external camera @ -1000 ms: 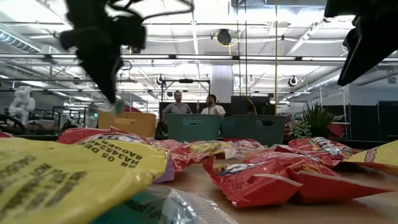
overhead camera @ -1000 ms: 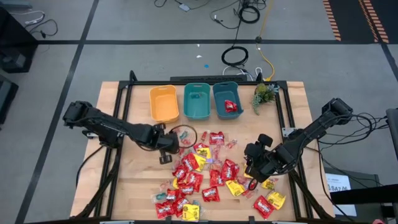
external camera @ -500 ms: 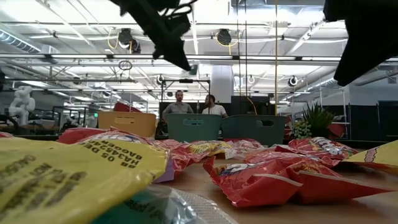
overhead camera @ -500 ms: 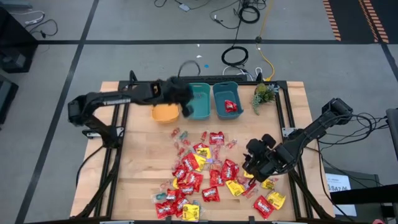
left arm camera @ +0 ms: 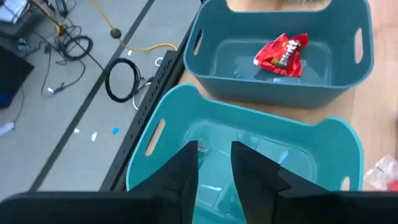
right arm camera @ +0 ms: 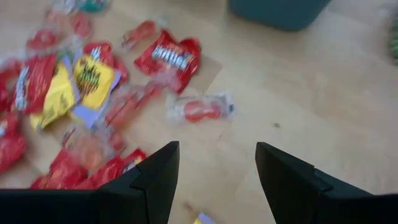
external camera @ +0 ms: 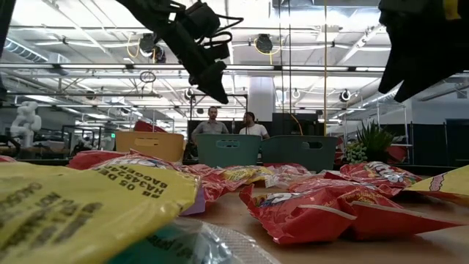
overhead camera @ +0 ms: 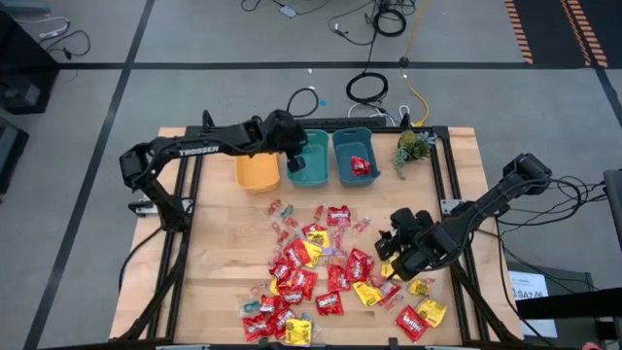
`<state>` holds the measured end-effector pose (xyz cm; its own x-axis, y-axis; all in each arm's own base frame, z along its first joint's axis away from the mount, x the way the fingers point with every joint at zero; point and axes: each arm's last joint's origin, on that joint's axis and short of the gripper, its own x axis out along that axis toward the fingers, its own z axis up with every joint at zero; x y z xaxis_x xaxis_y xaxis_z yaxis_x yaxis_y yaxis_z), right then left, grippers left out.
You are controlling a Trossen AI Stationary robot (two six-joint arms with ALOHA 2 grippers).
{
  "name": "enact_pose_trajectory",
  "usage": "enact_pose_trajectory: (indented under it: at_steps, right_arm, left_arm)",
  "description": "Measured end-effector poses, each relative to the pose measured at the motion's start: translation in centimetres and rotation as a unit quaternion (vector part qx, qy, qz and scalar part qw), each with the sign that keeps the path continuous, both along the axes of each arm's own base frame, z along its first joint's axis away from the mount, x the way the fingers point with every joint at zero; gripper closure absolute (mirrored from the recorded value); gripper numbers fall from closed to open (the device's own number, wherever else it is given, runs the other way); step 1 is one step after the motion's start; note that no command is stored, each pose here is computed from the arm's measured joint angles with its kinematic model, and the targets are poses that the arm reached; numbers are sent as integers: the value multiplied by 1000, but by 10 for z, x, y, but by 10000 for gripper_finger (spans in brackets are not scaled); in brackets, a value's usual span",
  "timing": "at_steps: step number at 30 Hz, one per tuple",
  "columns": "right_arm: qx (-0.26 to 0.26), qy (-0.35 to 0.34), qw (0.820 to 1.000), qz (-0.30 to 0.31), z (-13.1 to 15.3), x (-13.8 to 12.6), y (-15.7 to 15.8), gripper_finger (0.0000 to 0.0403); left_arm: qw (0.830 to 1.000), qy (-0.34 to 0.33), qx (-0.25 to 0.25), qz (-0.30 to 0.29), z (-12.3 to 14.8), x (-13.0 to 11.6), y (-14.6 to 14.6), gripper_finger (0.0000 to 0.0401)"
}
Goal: Sort candy
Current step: Put the orange gummy candy into the green bin
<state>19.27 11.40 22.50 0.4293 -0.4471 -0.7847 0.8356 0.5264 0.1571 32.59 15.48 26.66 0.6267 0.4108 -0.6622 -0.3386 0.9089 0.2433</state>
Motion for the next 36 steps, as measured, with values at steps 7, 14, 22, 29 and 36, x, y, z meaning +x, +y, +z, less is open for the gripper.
enact_pose_trajectory:
  at_steps: [7,14,22,29,36]
  right_arm:
    - [-22,9,1000,-12,0,1,-8,200]
    - [-49,40,997,35,0,4,-12,200]
    - [-76,63,991,94,1,15,-19,200]
    - [-74,83,980,166,6,33,-41,200]
    - [-31,127,949,287,6,49,-77,200]
  left_arm:
    - [1000,-4,18,-11,10,1,0,285]
    - [999,9,-28,12,15,1,-10,285]
    - [991,-9,-130,-42,34,-11,-39,285]
    - [984,-67,-166,-13,36,-57,-65,285]
    - [968,-127,-218,6,26,-107,-105,285]
